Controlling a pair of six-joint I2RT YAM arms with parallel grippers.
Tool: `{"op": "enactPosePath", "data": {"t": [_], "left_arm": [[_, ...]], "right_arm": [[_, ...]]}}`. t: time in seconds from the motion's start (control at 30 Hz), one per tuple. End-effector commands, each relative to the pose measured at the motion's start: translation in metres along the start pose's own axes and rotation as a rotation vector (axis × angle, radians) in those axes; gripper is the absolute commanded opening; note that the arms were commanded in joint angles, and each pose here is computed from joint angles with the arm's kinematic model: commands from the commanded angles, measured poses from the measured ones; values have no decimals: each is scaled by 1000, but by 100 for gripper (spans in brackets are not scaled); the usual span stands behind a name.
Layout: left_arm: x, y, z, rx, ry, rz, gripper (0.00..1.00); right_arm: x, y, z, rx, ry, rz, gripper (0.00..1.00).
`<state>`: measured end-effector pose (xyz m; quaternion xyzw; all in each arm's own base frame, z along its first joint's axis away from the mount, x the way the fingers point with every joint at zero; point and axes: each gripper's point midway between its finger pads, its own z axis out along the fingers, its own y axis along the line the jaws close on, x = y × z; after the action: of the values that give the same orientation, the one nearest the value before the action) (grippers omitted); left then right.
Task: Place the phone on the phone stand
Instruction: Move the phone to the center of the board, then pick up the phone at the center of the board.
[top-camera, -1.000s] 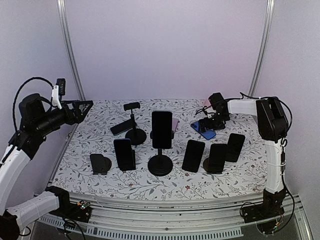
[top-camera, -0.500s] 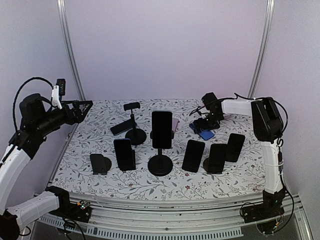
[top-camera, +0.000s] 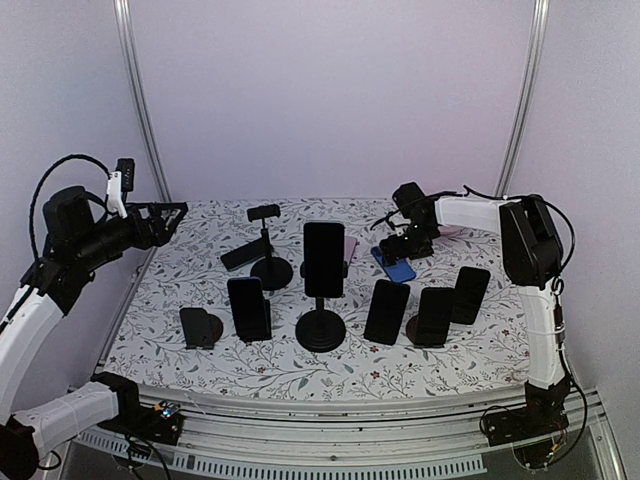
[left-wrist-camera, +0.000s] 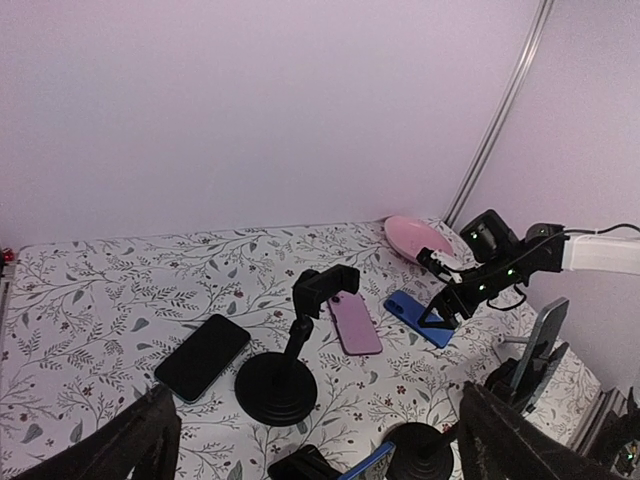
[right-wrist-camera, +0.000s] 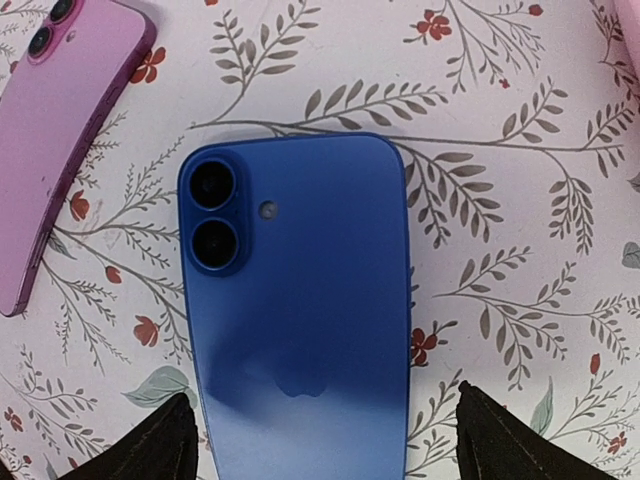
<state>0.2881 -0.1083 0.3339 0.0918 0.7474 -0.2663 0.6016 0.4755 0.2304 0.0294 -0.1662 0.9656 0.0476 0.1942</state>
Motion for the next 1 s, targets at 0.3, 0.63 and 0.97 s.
{"op": "enactPosePath", "data": {"t": [0.3, 0.63, 0.97], "left_arm": [[2, 1, 3, 12, 6, 3, 97], [2, -2, 8, 38, 20, -34, 97], [4, -23, 7, 128, 34, -120, 96]], "right_arm": [[22, -1, 23, 43, 82, -43, 89], [33, 17, 34, 6, 98, -6, 83], [30, 23, 37, -31, 77, 14, 66]]}}
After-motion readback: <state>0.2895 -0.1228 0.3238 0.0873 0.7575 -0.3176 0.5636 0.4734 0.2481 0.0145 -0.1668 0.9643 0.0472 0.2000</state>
